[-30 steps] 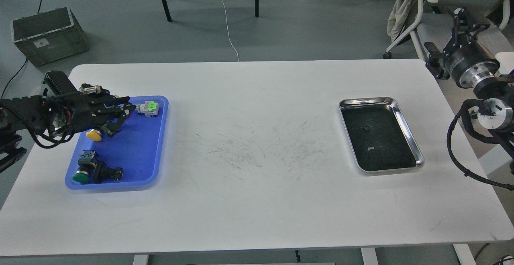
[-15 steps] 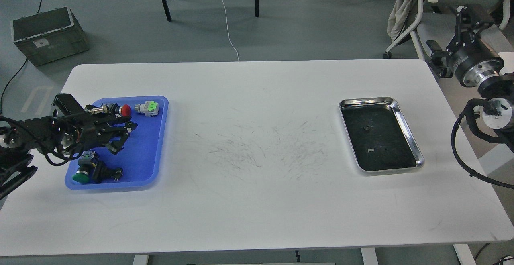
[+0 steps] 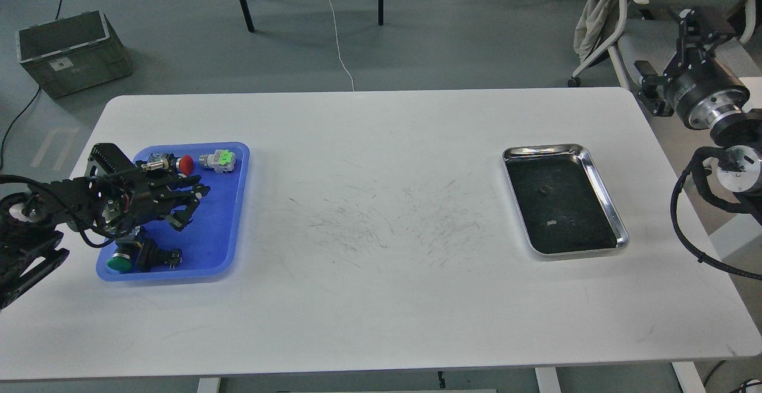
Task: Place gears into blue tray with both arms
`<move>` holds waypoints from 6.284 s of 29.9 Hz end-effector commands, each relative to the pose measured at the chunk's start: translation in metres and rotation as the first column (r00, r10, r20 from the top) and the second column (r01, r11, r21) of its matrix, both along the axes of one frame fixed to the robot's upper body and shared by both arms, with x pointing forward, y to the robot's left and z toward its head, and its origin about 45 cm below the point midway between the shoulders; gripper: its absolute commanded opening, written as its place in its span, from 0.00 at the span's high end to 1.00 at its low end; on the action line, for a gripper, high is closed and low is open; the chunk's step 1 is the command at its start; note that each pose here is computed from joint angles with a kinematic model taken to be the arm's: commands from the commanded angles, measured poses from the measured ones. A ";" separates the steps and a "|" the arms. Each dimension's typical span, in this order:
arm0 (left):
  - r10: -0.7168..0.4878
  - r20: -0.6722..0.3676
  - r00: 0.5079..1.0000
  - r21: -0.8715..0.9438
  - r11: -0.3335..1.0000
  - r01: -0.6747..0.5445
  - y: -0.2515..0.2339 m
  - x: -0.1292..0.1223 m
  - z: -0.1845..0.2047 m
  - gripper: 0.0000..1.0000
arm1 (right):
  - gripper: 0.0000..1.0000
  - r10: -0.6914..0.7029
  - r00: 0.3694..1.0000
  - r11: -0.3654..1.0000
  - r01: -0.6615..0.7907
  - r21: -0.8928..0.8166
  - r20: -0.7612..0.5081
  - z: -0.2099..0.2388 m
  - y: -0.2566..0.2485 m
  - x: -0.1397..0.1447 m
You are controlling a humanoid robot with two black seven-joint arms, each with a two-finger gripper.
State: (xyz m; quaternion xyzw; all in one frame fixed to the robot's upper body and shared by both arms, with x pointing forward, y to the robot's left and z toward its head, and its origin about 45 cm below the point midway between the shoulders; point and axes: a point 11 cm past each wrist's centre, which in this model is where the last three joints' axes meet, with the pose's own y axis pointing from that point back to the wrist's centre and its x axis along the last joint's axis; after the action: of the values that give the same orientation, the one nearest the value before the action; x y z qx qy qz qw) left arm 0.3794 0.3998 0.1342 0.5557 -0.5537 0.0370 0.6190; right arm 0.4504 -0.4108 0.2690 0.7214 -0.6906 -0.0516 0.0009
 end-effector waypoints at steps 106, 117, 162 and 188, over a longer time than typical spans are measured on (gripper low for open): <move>0.343 -0.551 0.761 -0.799 -0.482 -0.361 0.081 0.079 0.182 0.03 | 0.33 0.268 0.551 -0.381 -0.693 -0.612 -0.790 -0.143 0.076 -0.029; 0.346 -0.548 0.761 -0.800 -0.483 -0.356 0.082 0.079 0.184 0.03 | 0.63 0.293 0.549 -0.381 -0.684 -0.622 -0.783 -0.140 0.075 -0.024; 0.382 -0.513 0.768 -0.820 -0.484 -0.307 0.104 0.072 0.207 0.02 | 0.99 0.580 0.736 -0.471 -0.046 -0.881 -0.349 -0.010 0.245 0.073; 0.399 -0.497 0.771 -0.828 -0.485 -0.282 0.116 0.067 0.219 0.02 | 0.99 0.910 0.311 -0.286 -0.006 -0.958 -0.274 -0.053 0.367 -0.037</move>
State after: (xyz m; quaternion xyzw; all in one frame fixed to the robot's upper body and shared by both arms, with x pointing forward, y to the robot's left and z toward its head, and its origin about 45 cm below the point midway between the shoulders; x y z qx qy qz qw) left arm 0.4473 0.5132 0.3495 -0.0256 -0.0829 0.6852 0.7232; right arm 0.4201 -0.0407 0.2301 0.6859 -0.0356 0.6827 0.2494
